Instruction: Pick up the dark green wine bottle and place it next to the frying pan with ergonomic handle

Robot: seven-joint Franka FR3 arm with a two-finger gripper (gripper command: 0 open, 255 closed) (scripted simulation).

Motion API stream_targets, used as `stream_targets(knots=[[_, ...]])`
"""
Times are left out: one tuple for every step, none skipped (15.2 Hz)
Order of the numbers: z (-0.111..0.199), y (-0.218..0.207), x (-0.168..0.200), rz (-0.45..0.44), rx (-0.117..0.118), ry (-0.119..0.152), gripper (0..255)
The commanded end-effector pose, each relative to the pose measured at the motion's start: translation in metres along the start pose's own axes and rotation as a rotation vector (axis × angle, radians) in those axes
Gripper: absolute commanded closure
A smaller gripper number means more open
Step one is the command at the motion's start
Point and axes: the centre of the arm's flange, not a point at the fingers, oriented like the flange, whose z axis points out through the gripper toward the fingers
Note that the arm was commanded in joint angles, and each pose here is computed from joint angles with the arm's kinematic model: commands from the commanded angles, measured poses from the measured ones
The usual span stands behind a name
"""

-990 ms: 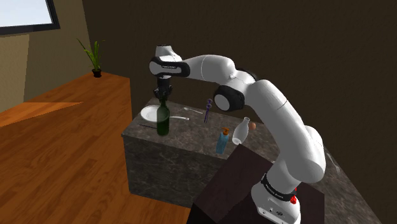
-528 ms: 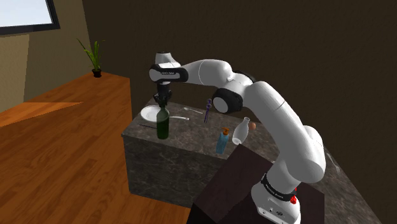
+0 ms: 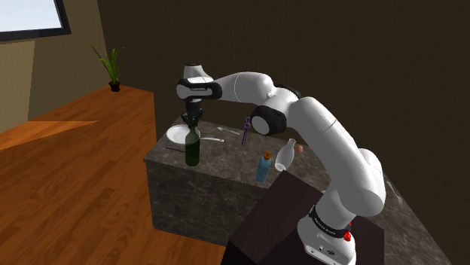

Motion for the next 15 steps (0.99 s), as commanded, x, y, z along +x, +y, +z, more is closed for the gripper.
stream_targets(knots=[[0.0,0.0,0.0,0.0,0.0,0.001,255],[0.0,0.0,0.0,0.0,0.0,0.001,0],[0.0,0.0,0.0,0.0,0.0,0.001,0],[0.0,0.0,0.0,0.0,0.0,0.001,0],[0.0,0.0,0.0,0.0,0.0,0.001,0],[0.0,0.0,0.0,0.0,0.0,0.001,0],[0.0,0.0,0.0,0.0,0.0,0.001,0],[-0.014,0.0,0.0,0.0,0.0,0.001,0],[-0.027,0.0,0.0,0.0,0.0,0.001,0],[-0.04,0.0,0.0,0.0,0.0,0.001,0],[-0.05,0.0,0.0,0.0,0.0,0.001,0],[-0.05,0.0,0.0,0.0,0.0,0.001,0],[-0.05,0.0,0.0,0.0,0.0,0.001,0],[-0.05,0.0,0.0,0.0,0.0,0.001,0],[-0.05,0.0,0.0,0.0,0.0,0.001,0]])
